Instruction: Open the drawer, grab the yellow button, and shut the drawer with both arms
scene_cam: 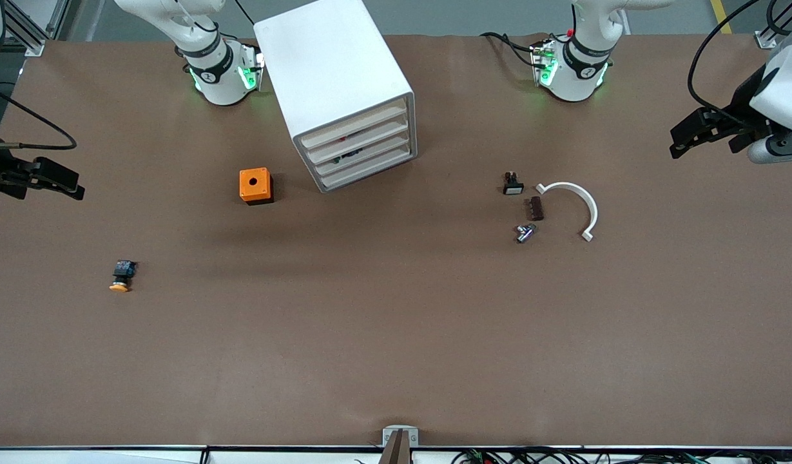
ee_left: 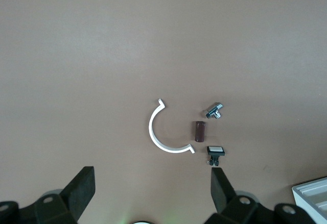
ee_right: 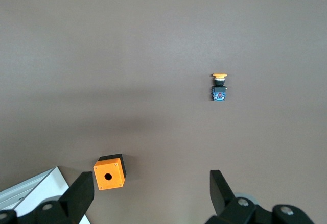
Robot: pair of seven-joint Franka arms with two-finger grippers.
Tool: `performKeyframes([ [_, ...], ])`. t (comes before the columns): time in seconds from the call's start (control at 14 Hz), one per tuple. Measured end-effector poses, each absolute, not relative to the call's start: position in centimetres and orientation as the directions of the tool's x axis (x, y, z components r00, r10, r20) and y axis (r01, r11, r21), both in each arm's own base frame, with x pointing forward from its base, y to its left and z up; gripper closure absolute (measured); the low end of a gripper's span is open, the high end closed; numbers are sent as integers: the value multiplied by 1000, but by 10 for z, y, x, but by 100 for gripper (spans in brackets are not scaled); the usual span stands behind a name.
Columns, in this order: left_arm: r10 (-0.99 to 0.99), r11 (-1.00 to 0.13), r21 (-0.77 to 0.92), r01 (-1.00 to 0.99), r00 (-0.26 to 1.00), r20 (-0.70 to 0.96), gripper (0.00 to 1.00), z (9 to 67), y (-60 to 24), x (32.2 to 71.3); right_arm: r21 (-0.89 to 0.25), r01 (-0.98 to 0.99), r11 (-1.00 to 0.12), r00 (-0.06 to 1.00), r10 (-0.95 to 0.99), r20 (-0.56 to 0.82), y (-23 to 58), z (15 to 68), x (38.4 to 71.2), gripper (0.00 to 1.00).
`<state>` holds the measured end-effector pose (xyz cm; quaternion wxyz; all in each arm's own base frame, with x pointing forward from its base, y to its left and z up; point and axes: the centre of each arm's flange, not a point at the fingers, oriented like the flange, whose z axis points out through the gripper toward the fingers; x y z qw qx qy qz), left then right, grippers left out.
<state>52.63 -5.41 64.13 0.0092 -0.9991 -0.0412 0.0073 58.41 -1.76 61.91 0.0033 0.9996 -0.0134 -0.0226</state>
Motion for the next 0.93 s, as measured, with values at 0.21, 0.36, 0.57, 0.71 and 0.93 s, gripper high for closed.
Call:
performKeyframes([
  [0.21, 82, -996, -19, 82, 996, -16, 0, 640, -54, 527, 7, -27, -1000, 999, -27, -45, -18, 619, 584, 0],
  [0.36, 82, -996, -19, 82, 997, -15, 0, 640, -54, 527, 7, -27, -1000, 999, -27, -45, -18, 619, 584, 0],
  [0.57, 82, -996, -19, 82, 996, -14, 0, 640, -54, 528, 7, -27, -1000, 999, -27, -45, -18, 619, 584, 0],
  [0.71, 83, -996, -17, 83, 997, -5, 0, 638, -54, 531, 7, -27, -1000, 999, -27, -45, -18, 619, 584, 0],
  [0.93, 83, -996, -13, 83, 997, 12, 0, 632, -55, 540, 7, -27, -1000, 999, -27, -45, -18, 619, 584, 0],
])
